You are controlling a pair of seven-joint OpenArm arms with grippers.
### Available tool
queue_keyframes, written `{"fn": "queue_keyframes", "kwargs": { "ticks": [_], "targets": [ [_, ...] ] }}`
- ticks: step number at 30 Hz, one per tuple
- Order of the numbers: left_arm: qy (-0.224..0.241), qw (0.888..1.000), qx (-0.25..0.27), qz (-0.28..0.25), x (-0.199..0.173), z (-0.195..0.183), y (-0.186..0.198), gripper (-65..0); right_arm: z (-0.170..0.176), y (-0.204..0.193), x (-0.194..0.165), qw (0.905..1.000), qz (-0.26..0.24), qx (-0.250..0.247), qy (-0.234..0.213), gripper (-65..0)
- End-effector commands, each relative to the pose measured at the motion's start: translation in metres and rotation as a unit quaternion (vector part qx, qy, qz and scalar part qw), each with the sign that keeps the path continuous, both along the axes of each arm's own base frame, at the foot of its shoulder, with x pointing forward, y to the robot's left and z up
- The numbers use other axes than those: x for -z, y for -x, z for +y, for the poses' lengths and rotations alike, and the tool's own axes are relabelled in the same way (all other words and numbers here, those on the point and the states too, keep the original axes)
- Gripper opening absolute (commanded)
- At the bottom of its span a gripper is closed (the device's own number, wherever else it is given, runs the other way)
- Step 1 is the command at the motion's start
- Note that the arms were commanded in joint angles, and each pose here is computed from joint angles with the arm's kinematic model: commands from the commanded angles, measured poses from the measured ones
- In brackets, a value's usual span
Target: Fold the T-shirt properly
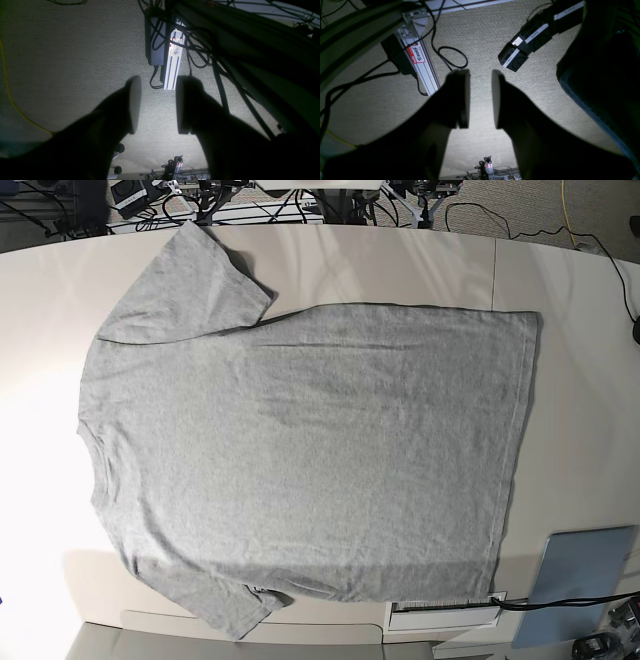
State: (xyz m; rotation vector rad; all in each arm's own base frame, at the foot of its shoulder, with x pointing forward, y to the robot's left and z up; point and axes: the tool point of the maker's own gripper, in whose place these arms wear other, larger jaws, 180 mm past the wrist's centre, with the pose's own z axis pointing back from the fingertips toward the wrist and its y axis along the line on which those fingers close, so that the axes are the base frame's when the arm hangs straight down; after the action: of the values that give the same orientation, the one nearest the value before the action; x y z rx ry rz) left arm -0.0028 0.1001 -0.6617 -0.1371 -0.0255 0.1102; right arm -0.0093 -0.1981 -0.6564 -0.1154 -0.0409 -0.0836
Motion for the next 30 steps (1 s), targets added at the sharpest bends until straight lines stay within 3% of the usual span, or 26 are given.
{"fn": "queue_keyframes", "kwargs": {
  "ticks": [1, 7, 11, 18, 25, 30],
  "targets": [
    [0.003, 1.0, -0.003, -0.001, 0.0, -0.002, 0.0, -40.3, -0.005, 0.001, -0.001, 1.0, -0.001, -0.001, 0.005, -49.3],
    [0.001, 1.0, 0.007, 0.0, 0.0, -0.001, 0.005, -40.3, -0.005, 0.01, -0.001, 0.9999, 0.01, -0.001, 0.005, -49.3],
    [-0.004, 0.999, 0.049, 0.002, -0.002, 0.001, 0.017, -40.3, -0.008, 0.025, -0.003, 0.9989, 0.03, -0.034, 0.011, -49.3],
    [0.003, 0.998, 0.061, -0.003, -0.015, 0.007, 0.039, -40.4, -0.017, 0.051, -0.019, 0.9982, 0.032, -0.051, 0.009, -49.3],
    [0.032, 0.997, 0.055, -0.032, -0.054, 0.03, 0.059, -40.5, -0.03, 0.07, -0.059, 0.9975, 0.01, -0.057, -0.041, -49.3],
    [0.001, 0.992, 0.104, -0.072, -0.098, 0.067, 0.062, -40.5, -0.056, 0.074, -0.102, 0.9946, -0.008, -0.095, -0.041, -49.3]
  ]
}}
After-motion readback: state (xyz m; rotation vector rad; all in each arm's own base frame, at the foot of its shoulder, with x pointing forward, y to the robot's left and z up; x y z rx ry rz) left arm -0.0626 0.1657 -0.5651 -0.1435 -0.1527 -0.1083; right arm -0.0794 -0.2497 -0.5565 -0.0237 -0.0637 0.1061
